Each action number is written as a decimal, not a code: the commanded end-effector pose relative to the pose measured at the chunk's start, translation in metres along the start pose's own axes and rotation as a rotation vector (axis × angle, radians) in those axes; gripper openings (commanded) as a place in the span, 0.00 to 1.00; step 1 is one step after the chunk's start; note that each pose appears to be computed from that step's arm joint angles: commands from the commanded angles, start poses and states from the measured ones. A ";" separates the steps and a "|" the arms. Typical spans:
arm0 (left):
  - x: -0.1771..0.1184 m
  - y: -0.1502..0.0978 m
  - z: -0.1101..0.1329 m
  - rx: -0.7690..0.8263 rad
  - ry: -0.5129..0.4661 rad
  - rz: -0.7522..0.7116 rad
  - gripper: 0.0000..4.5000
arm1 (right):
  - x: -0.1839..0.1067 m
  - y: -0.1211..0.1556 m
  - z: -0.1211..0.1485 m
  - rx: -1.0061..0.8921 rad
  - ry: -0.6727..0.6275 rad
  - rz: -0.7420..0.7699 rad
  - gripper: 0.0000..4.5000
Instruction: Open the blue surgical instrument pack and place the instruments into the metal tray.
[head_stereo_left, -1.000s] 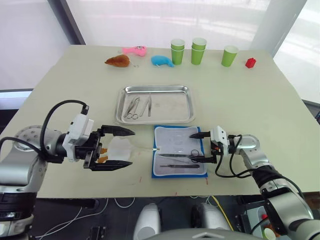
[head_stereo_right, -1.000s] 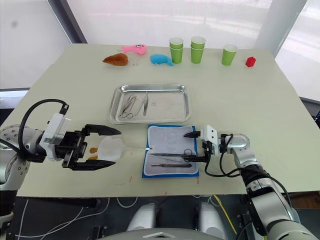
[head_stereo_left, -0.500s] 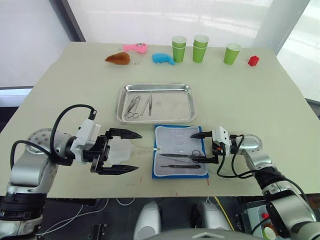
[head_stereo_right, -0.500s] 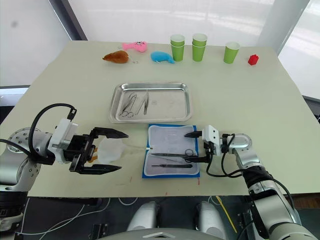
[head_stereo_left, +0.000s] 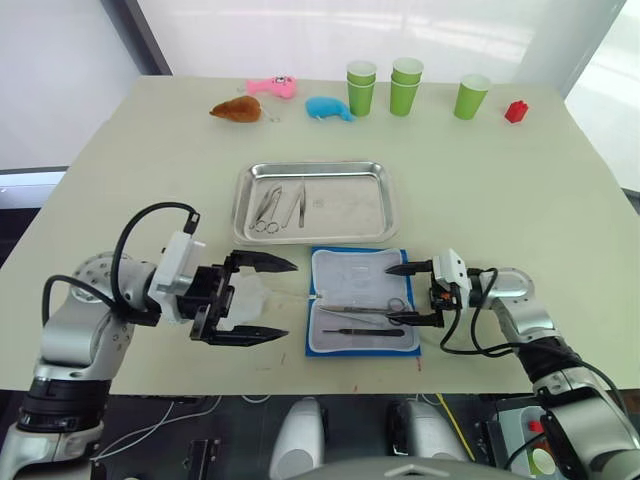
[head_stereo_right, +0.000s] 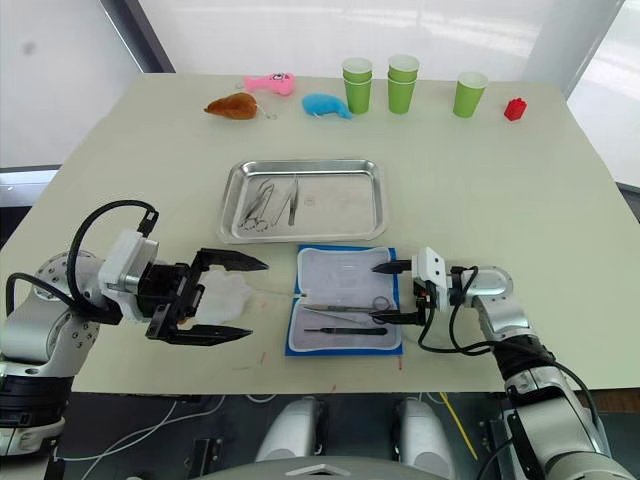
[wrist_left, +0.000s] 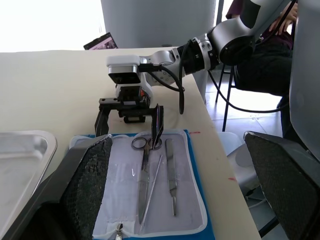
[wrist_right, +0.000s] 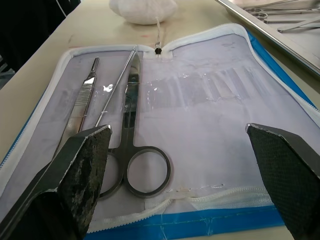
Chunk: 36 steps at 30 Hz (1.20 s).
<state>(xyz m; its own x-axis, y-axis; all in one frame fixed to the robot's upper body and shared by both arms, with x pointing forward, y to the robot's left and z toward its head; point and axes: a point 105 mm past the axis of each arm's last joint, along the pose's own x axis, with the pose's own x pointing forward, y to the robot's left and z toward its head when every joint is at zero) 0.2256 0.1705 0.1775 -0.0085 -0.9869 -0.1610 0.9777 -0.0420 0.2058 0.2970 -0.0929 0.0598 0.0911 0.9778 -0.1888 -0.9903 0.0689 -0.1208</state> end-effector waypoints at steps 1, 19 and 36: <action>0.000 -0.004 0.011 0.043 -0.010 -0.029 0.99 | -0.012 0.016 -0.034 0.139 0.081 0.001 1.00; -0.002 -0.004 0.016 0.052 -0.031 -0.027 0.99 | -0.012 0.008 -0.009 0.081 -0.050 -0.042 1.00; 0.032 -0.005 -0.026 0.027 -0.058 0.028 0.99 | -0.045 0.017 0.043 -0.017 -0.157 -0.084 1.00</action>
<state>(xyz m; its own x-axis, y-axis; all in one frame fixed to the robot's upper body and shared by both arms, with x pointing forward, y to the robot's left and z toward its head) 0.2247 0.1436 0.1525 -0.0078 -0.9959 -0.0901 0.9754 -0.0274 0.2188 0.2765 -0.1240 0.0931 0.1661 0.9848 -0.0517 -0.9812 0.1598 -0.1086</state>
